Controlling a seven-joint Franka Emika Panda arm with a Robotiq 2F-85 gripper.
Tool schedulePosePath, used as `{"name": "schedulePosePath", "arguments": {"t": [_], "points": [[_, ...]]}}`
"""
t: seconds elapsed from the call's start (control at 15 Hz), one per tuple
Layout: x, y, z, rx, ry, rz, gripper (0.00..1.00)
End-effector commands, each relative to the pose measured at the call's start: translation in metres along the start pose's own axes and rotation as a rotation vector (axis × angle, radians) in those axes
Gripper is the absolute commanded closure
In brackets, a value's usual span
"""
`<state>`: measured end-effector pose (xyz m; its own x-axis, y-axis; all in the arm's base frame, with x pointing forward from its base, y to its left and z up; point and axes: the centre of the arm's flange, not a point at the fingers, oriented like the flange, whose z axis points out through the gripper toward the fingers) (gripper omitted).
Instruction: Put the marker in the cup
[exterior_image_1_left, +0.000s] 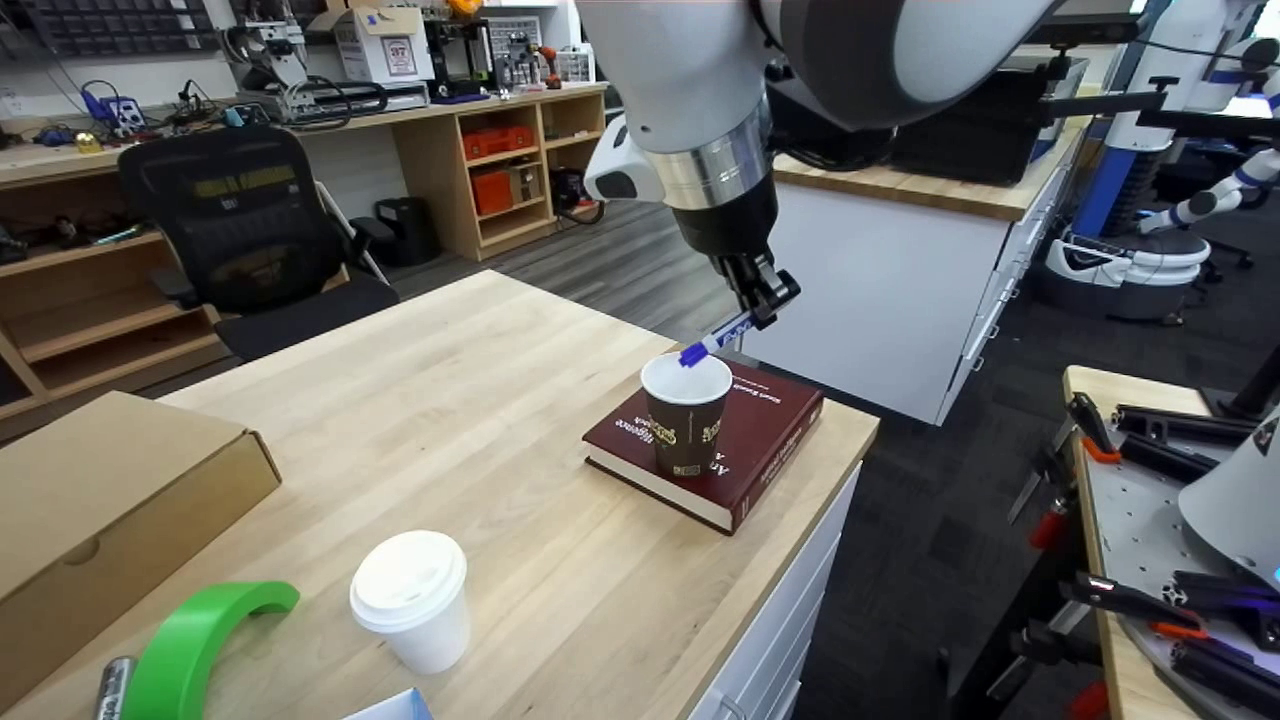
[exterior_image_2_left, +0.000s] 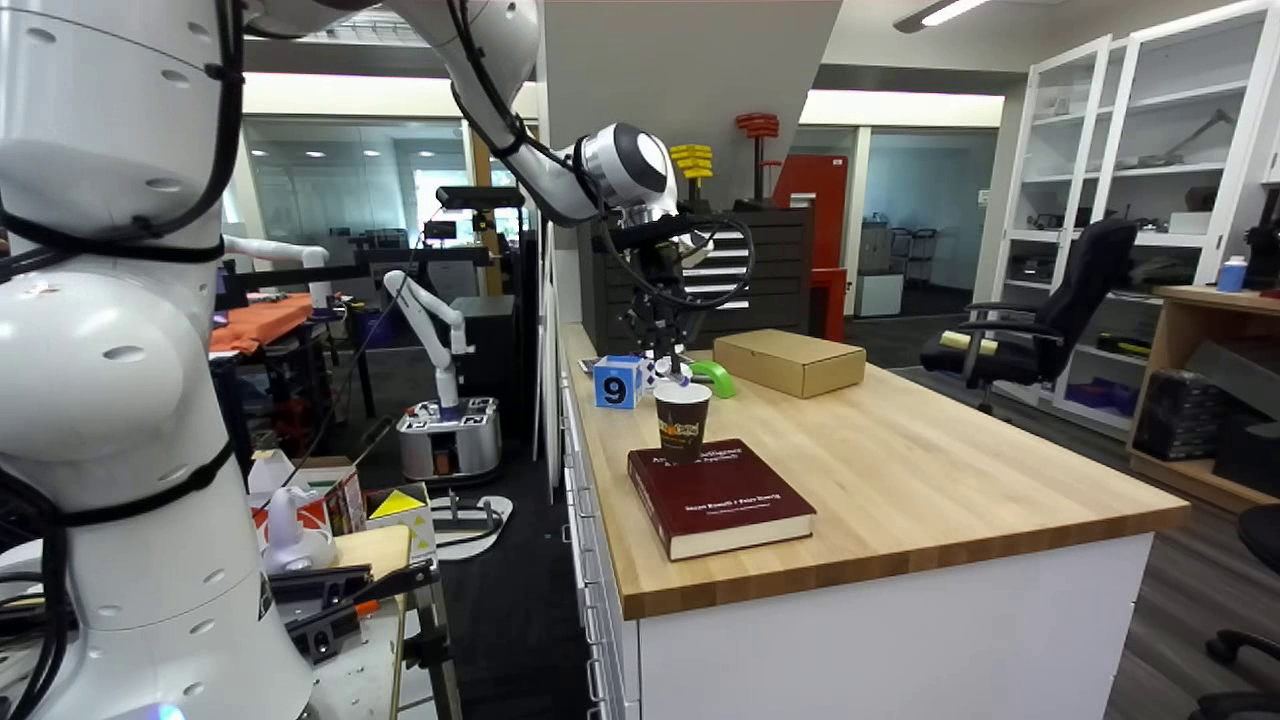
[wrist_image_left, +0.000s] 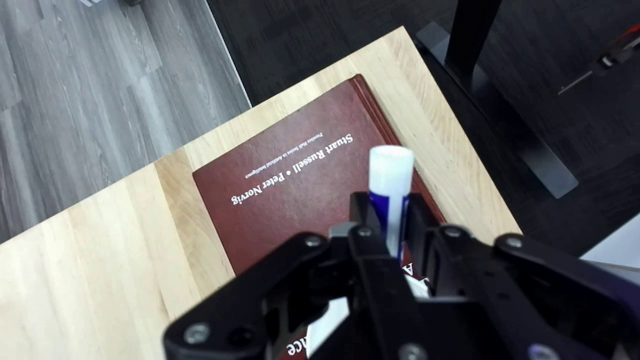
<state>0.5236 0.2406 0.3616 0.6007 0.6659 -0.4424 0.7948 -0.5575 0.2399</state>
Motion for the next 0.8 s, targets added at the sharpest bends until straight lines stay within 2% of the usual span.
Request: {"name": "schedulePosePath", "arguments": {"t": [0.0,0.73], "points": [[0.032,0.004,-0.012,-0.035,-0.085,-0.083,0.95],[0.092,-0.008,0.015,-0.044,-0.268,-0.269,0.95]]}}
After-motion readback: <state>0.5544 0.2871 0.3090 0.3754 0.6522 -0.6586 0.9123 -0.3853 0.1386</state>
